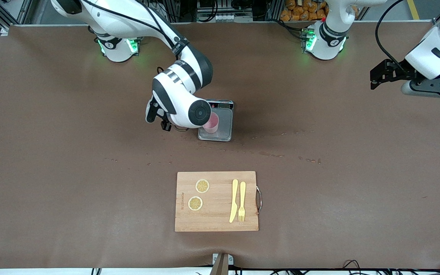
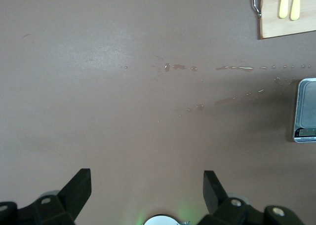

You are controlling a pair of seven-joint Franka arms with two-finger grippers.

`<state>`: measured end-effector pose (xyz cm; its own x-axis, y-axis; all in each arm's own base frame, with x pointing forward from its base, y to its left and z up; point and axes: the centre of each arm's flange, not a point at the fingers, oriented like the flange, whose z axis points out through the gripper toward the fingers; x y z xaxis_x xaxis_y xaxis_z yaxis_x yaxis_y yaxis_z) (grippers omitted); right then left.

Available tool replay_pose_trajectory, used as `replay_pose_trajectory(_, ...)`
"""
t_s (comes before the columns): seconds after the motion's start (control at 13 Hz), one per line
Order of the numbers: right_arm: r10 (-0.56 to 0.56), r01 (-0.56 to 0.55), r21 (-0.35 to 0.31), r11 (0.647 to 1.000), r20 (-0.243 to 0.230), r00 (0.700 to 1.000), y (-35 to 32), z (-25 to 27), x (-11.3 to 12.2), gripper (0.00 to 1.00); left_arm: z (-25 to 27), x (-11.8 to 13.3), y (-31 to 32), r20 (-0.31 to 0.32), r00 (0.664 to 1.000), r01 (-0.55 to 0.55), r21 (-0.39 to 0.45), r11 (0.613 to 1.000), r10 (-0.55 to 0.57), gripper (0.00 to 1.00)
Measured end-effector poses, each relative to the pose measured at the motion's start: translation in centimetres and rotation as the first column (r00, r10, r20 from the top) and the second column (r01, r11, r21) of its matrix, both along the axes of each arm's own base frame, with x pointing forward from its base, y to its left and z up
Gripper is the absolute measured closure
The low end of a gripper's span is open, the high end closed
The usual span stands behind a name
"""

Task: Add sauce to pink cup with both arms
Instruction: 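Tilt the bottle over the pink cup and squeeze sauce in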

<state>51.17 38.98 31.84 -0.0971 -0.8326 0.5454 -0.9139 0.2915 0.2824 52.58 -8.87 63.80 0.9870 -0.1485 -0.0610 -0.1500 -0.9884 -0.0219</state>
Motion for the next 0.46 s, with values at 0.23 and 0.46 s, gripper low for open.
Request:
replay_pose_trajectory(0.23,0.010,-0.010,-0.005,1.000,-0.004,1.000,0.5,-0.2,-0.4,0.61,0.0,0.0,0.0,0.000,1.000,0.000,0.000,1.000,0.000,0.00)
replay_pose_trajectory(0.46,0.015,-0.015,-0.013,1.000,-0.012,1.000,0.8,-1.0,-0.5,0.62,0.0,0.0,0.0,0.000,1.000,0.000,0.000,1.000,0.000,0.00)
